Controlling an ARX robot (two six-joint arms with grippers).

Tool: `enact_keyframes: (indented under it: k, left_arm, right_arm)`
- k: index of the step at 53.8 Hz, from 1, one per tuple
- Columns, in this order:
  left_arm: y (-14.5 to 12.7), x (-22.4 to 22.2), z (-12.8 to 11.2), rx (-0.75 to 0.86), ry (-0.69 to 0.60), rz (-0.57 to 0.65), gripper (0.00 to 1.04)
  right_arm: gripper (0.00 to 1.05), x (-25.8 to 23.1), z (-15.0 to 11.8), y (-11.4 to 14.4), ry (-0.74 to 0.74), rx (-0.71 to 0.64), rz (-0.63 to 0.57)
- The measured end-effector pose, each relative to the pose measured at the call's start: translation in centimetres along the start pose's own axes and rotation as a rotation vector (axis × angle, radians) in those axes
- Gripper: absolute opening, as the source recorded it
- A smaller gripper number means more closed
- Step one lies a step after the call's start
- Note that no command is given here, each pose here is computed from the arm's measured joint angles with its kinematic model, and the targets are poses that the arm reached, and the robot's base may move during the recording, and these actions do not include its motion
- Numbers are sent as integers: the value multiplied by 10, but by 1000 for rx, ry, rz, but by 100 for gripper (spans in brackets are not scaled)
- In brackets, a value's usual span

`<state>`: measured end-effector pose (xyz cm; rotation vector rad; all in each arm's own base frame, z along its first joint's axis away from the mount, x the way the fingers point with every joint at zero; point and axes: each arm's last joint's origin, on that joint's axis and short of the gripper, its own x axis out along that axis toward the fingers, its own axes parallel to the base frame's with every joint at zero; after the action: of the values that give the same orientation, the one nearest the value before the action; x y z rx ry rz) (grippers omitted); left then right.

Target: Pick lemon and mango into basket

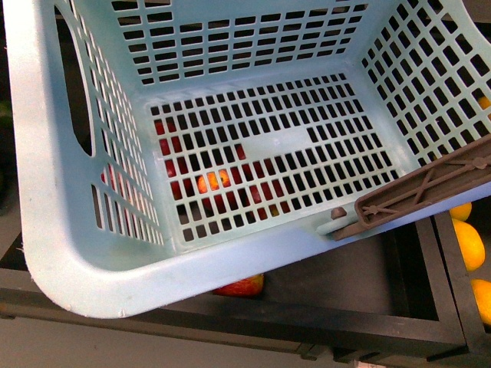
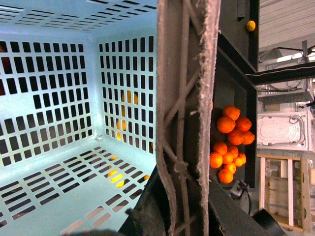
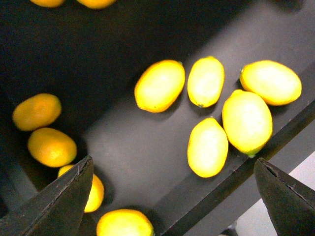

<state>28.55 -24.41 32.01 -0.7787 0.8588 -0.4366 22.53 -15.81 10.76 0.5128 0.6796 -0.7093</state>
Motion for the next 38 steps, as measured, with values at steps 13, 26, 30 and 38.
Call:
enact_keyframes:
  k: [13,26,30,38]
  left_arm:
    - [0,0,0,0,0,0,7]
    - [0,0,0,0,-1,0,7]
    - [0,0,0,-1,0,0,7]
    - [0,0,0,0,0,0,7]
  right_arm:
    - [96,71,-1,17,137,217,-80]
    - [96,109,-14,18,212,412,-147]
    - [96,120,-18,19,228,444,-160]
    - [96,132,-19,21,239,481,-174]
